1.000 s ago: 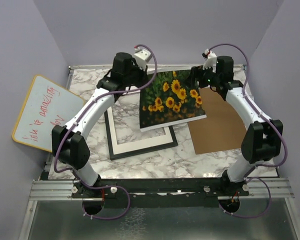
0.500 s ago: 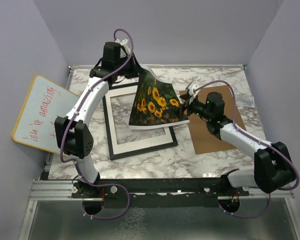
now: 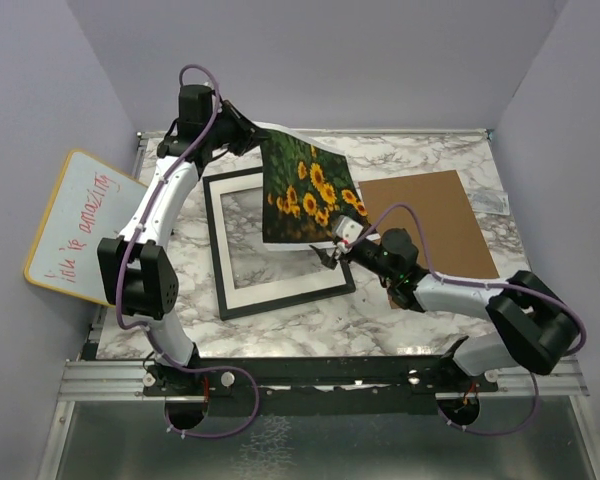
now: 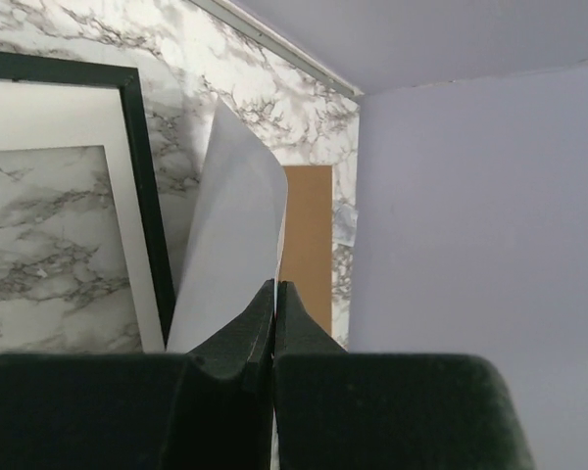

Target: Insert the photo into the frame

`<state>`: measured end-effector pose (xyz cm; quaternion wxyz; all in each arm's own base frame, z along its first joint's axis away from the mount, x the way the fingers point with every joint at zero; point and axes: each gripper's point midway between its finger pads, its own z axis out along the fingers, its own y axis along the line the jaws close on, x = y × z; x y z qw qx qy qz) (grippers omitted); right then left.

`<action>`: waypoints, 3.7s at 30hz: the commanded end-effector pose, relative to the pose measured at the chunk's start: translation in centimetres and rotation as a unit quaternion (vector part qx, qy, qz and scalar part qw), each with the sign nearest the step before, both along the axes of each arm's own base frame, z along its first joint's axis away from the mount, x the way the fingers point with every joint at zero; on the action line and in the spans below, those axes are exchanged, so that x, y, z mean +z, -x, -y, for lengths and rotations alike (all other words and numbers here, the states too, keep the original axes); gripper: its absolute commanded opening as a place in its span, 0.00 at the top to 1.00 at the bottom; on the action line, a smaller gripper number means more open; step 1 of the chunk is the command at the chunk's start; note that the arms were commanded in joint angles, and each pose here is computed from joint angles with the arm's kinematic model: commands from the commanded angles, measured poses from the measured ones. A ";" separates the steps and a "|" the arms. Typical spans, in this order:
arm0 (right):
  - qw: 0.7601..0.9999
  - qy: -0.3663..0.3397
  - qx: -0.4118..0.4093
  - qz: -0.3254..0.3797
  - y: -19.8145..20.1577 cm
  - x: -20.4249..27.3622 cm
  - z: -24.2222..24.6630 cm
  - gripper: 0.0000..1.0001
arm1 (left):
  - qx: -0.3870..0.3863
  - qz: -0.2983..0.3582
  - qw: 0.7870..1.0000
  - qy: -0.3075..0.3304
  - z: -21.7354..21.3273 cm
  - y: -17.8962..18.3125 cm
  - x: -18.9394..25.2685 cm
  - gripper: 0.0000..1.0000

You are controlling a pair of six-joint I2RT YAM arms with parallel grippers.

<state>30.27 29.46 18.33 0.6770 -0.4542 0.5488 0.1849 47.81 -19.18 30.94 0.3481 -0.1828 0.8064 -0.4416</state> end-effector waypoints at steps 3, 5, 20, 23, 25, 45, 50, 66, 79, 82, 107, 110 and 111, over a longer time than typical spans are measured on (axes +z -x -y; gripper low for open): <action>0.995 0.012 -0.039 0.092 -1.2 -0.5 -1.0 0.11 | 0.029 -0.004 0.996 0.080 0.1 1.1 3.4 1.00; 0.993 0.025 -0.037 0.108 -1.2 -1.0 -1.2 0.11 | 0.034 -0.009 0.996 0.085 -0.1 1.1 3.4 1.00; 0.988 0.057 -0.034 0.141 0.1 -4.4 -1.9 0.12 | 0.062 -0.035 0.992 0.101 -1.2 1.1 2.8 1.00; 0.988 0.072 -0.024 0.132 1.3 -5.4 -1.9 0.12 | 0.067 -0.038 0.992 0.101 -1.5 0.8 2.5 1.00; 0.990 0.071 -0.028 0.123 1.7 -5.8 -1.9 0.12 | 0.069 -0.038 0.992 0.102 -1.6 0.7 2.7 1.00; 0.977 0.028 -0.146 0.151 -3.8 -4.8 -2.9 0.13 | 0.082 -0.073 0.986 0.124 -1.7 2.1 1.5 1.00; 0.971 0.045 -0.154 0.175 -4.5 -4.5 -3.0 0.28 | 0.095 -0.070 0.987 0.111 -2.3 2.1 1.6 1.00; 0.946 0.123 -0.150 0.260 -5.1 -3.5 -3.4 0.79 | 0.099 -0.076 0.985 0.120 -2.5 2.2 1.8 1.00; 0.970 0.056 -0.128 0.199 -5.1 3.2 -2.6 0.99 | 0.136 -0.049 0.986 0.082 -5.8 1.0 0.7 0.42; 0.984 0.051 -0.107 0.130 -5.3 4.4 -2.7 1.00 | 0.151 -0.033 0.986 0.060 -7.4 0.7 0.5 0.37; 0.978 -0.077 -0.019 -0.195 -5.5 13.7 -6.7 0.99 | 0.265 0.078 0.952 -0.134 -21.5 2.8 4.8 0.01; 0.959 -0.088 -0.008 -0.268 -5.5 12.8 -7.3 0.99 | 0.259 0.052 0.954 -0.139 -21.4 3.1 2.2 0.01; 0.953 -0.084 -0.004 -0.291 -5.3 12.4 -7.6 1.00 | 0.257 0.044 0.955 -0.140 -21.4 3.3 1.4 0.01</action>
